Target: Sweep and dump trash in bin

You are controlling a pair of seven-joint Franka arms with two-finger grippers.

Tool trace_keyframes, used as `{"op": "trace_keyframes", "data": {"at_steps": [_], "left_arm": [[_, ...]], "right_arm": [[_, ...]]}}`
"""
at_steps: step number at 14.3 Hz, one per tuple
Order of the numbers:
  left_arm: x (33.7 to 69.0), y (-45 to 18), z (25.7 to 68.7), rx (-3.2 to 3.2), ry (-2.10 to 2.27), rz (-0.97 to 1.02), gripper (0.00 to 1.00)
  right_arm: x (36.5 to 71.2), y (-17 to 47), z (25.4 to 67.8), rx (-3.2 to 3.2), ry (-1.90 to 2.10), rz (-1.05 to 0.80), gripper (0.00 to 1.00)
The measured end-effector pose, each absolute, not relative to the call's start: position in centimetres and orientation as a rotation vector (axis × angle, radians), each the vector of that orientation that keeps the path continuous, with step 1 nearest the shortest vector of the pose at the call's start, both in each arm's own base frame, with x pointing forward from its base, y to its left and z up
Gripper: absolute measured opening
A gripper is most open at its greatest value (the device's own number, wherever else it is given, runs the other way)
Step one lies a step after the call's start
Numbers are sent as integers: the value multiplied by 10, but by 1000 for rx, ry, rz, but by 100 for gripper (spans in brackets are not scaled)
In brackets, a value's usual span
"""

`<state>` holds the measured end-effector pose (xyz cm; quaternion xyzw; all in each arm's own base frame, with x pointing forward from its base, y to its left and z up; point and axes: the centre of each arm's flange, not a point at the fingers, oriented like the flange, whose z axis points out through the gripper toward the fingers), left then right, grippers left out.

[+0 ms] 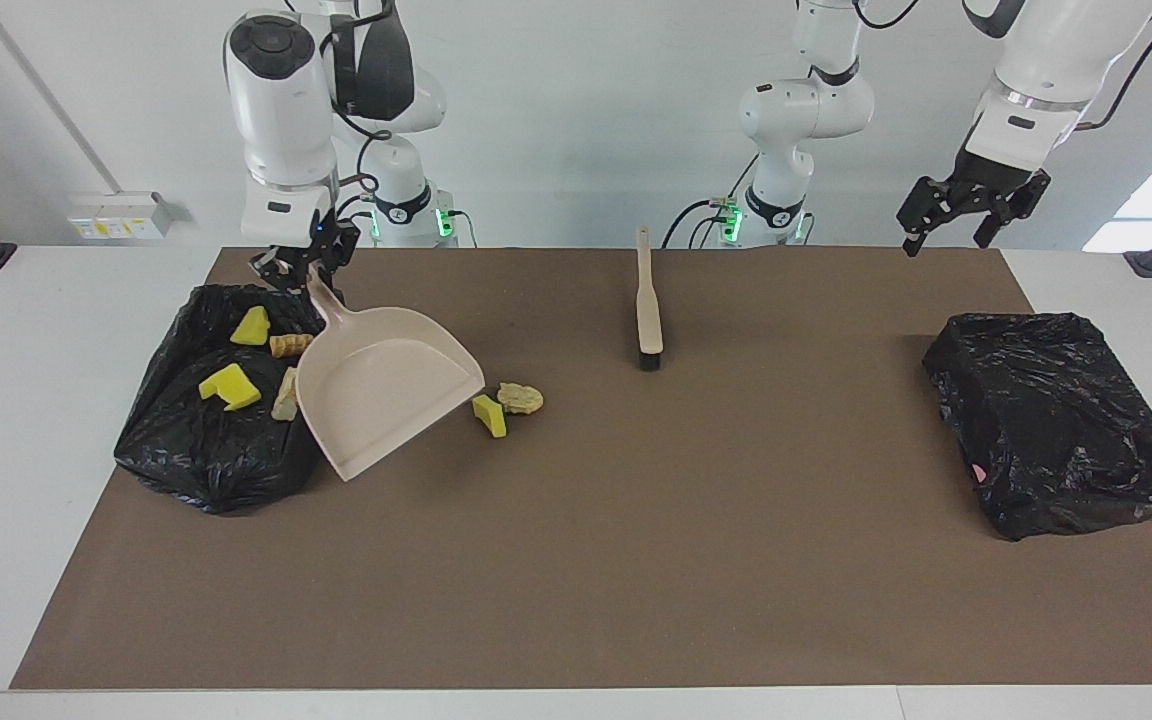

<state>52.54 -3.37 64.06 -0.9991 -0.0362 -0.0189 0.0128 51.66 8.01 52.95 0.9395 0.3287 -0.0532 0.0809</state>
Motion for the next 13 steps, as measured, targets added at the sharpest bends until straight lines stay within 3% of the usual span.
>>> {"op": "trace_keyframes", "data": {"at_steps": [4,9,13], "left_arm": [[544,-36,639,-3124,-92,-62,100],[537,-38,633,-3123,-36,47,100],[539,-39,637,-3130,33,12,100]], "right_arm": [[526,155,493,2921,755,-110,31],[542,244,466,3063,474,-22,31],[554,322,449,3110,245,14,31]]}}
